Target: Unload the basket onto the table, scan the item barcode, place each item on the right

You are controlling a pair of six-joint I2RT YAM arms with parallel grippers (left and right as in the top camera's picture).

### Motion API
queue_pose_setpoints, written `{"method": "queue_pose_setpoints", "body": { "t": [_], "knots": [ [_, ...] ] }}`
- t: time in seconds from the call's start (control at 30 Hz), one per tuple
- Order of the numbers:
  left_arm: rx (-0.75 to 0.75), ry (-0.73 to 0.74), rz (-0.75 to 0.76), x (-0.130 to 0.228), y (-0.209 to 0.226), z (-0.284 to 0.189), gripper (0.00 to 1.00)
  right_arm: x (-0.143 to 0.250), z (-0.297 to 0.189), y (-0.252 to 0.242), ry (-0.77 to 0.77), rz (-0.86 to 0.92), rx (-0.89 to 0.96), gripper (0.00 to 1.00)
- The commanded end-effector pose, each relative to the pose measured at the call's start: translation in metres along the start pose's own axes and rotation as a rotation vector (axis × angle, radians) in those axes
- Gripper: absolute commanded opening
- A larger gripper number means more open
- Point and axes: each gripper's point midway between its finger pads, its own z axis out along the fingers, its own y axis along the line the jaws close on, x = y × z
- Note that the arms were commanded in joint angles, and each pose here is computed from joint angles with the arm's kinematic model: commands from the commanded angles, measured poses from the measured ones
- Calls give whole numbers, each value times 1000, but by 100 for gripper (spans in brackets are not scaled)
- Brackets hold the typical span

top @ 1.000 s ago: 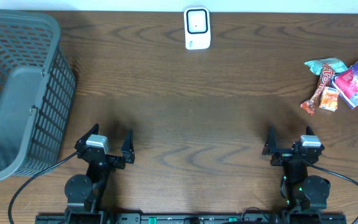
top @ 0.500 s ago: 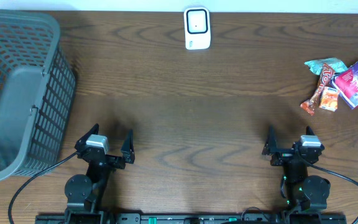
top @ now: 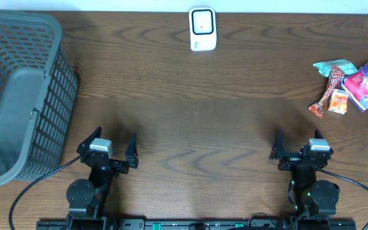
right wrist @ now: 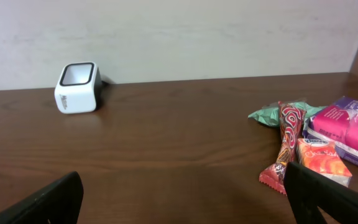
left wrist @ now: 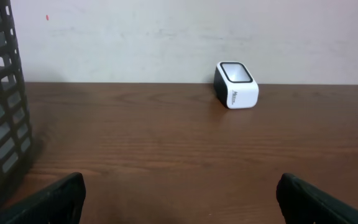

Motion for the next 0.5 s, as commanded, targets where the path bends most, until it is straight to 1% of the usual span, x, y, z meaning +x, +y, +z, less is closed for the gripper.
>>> {"method": "queue_pose_setpoints", "body": {
  "t": [0.0,0.3,0.47],
  "knots": [
    [-5,52,19,16,1,0,98,1,0,3,0,-16,-14,99],
    [-127,54,23,17,23,-2,98,1,0,3,0,-16,-14,99],
    [-162,53,20,16,31,-3,98,1,0,3,0,-16,-14,99]
  ]
}}
